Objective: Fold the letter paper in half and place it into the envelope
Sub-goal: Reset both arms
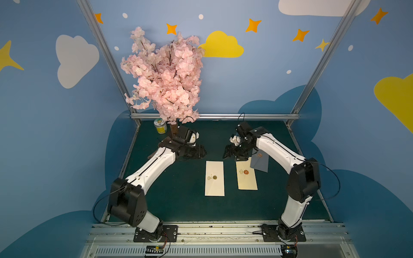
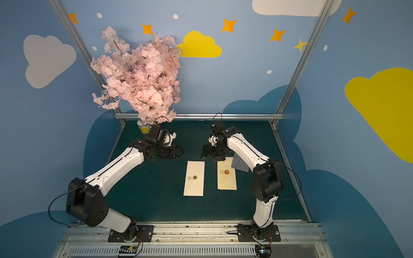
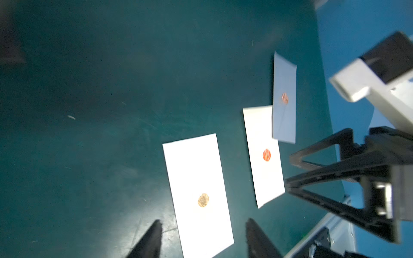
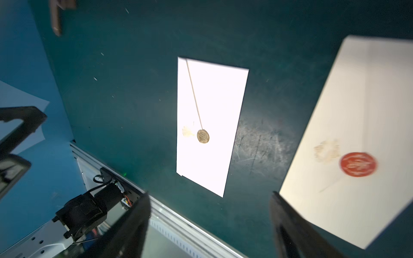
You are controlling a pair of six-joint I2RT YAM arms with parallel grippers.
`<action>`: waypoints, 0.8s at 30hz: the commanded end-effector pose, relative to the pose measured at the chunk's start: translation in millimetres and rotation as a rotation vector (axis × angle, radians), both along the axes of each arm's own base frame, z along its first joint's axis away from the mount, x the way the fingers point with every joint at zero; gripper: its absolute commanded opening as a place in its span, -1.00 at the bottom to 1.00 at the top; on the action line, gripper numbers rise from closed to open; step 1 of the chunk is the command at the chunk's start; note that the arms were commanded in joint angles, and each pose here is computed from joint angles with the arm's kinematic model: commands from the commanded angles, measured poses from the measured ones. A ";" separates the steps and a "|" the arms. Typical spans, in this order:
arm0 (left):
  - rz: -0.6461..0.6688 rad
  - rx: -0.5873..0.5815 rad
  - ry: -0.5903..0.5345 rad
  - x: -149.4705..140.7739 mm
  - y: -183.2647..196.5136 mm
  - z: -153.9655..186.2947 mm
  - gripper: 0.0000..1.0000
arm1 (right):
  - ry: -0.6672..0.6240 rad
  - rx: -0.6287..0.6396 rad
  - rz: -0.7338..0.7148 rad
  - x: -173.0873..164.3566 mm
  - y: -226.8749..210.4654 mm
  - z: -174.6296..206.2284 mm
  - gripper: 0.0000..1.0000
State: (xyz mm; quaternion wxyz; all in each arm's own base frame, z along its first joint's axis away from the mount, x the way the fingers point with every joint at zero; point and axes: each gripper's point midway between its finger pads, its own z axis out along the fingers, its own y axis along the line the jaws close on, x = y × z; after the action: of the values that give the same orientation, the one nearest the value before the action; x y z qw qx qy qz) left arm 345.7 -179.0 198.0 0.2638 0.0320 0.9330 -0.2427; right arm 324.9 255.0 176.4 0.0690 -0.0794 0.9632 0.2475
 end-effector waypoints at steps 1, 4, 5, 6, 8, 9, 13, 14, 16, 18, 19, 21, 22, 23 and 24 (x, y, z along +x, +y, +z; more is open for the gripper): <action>0.101 0.160 -0.074 -18.9 58.9 -12.6 0.97 | -0.087 -0.111 -0.025 4.6 -35.1 10.3 0.96; 0.183 0.165 -0.186 -34.4 93.0 -16.9 1.00 | -0.155 -0.229 -0.068 9.4 -68.9 1.8 0.96; 0.212 0.170 -0.202 -38.1 103.9 -20.5 1.00 | -0.169 -0.270 -0.089 9.9 -80.7 -2.6 0.96; 0.243 0.188 -0.210 -42.9 115.3 -27.4 1.00 | -0.197 -0.304 -0.098 9.8 -91.5 -8.6 0.96; 0.301 0.252 -0.218 -49.1 135.1 -40.6 1.00 | -0.308 -0.382 -0.131 13.6 -112.9 -15.1 0.96; 0.345 0.283 -0.232 -48.4 144.2 -42.6 1.00 | -0.353 -0.435 -0.146 11.9 -127.0 -23.6 0.96; 0.488 0.328 -0.264 -30.0 173.5 -48.1 1.00 | -0.500 -0.540 -0.315 13.5 -178.5 -36.3 0.95; 0.518 0.332 -0.255 -25.2 180.4 -53.1 1.00 | -0.522 -0.546 -0.352 14.6 -189.7 -38.2 0.95; 0.552 0.344 -0.232 -14.8 191.0 -69.1 1.00 | -0.565 -0.560 -0.434 17.3 -216.5 -44.8 0.95; 0.577 0.351 -0.186 -6.5 199.9 -88.7 1.00 | -0.629 -0.536 -0.468 22.5 -231.6 -48.1 0.95; 0.580 0.352 -0.158 -2.1 204.6 -97.2 1.00 | -0.662 -0.518 -0.478 25.6 -236.8 -49.8 0.95; 0.600 0.379 -0.157 7.5 216.0 -99.6 1.00 | -0.731 -0.504 -0.504 30.8 -247.0 -57.5 0.95; 0.602 0.363 -0.192 14.1 218.6 -99.8 1.00 | -0.777 -0.502 -0.520 35.0 -252.2 -59.1 0.96; 0.599 0.351 -0.224 19.0 219.8 -100.4 1.00 | -0.813 -0.503 -0.532 39.0 -256.5 -61.8 0.95; 0.587 0.357 -0.273 24.6 221.0 -99.7 1.00 | -0.849 -0.516 -0.555 42.8 -263.9 -64.3 0.96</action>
State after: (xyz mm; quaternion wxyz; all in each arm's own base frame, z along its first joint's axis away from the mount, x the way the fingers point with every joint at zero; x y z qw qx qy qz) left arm 344.2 35.6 75.9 0.3580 -0.1734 0.9173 0.0184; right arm 332.9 -1.7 83.2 0.3800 0.0700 0.9196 -0.0713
